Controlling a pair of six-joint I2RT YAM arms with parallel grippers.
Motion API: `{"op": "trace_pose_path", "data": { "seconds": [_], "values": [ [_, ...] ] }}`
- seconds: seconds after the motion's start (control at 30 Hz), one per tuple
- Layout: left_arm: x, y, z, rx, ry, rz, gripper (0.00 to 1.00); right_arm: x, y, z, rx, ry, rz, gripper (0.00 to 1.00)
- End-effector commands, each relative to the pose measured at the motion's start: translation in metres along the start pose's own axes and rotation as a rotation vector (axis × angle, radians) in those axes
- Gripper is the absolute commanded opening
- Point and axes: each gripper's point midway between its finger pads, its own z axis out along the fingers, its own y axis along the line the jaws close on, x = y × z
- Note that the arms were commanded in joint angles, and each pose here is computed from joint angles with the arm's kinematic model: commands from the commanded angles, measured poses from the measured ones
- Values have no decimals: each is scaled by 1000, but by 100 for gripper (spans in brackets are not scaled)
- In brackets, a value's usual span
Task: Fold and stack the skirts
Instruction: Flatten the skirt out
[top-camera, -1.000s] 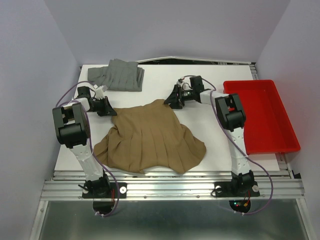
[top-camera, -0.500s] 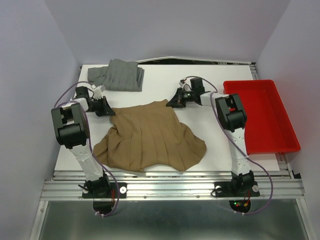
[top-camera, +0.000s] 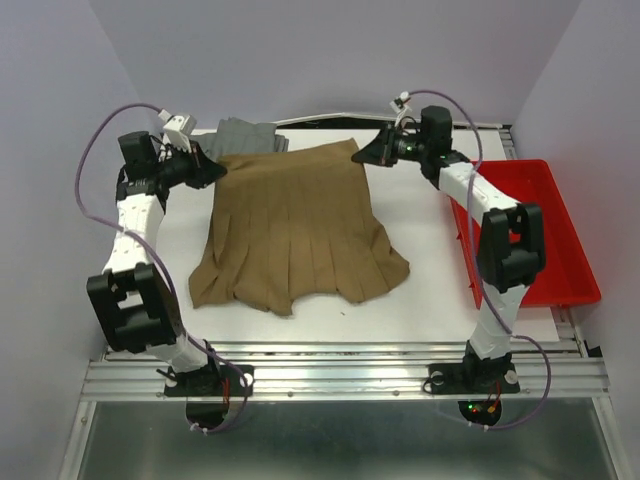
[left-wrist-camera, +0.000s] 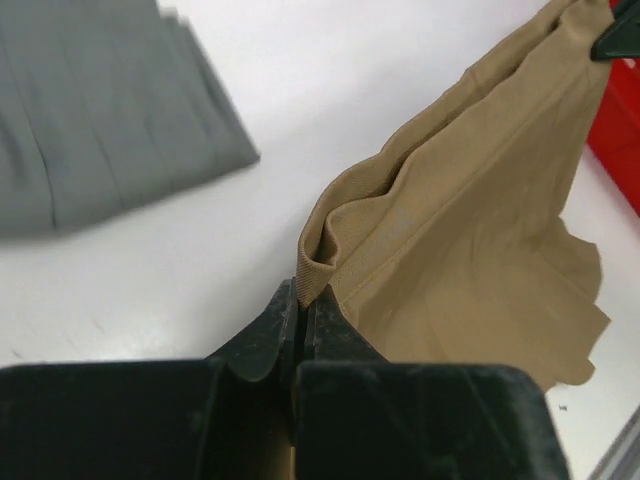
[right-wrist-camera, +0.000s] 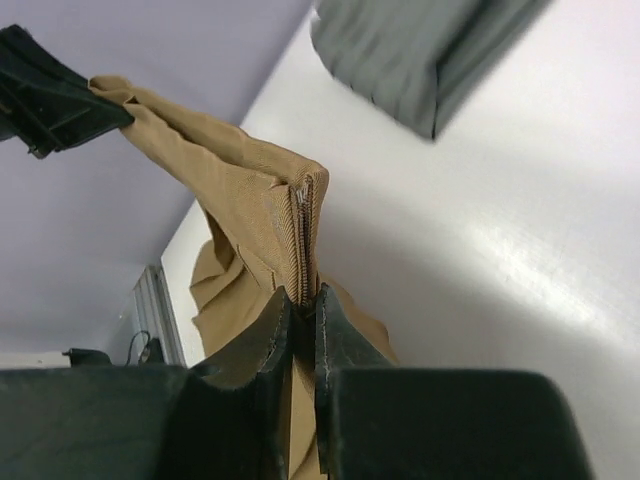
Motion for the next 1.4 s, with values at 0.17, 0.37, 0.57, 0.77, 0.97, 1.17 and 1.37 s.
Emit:
{"op": "trace_pose_path", "data": {
  "seconds": [0.17, 0.37, 0.57, 0.77, 0.97, 1.17, 1.37],
  "values": [
    [-164, -103, -78, 21, -443, 451, 0, -159, 113, -111, 42, -401, -512, 1],
    [-177, -149, -104, 54, -527, 562, 0, -177, 165, -149, 64, -506, -620, 1],
    [-158, -178, -127, 56, -570, 610, 0, -156, 188, -175, 96, -508, -690, 1],
    [-145, -218, -162, 80, -623, 635, 0, -136, 224, -208, 107, -510, -692, 1],
    [-120, -252, -191, 104, -641, 666, 0, -108, 254, -237, 107, -518, -689, 1],
    [-110, -236, -181, 69, -619, 577, 0, -106, 237, -232, 152, -495, -652, 1],
    [-117, -200, -146, 68, -551, 451, 0, -118, 200, -211, 200, -479, -614, 1]
  ]
}}
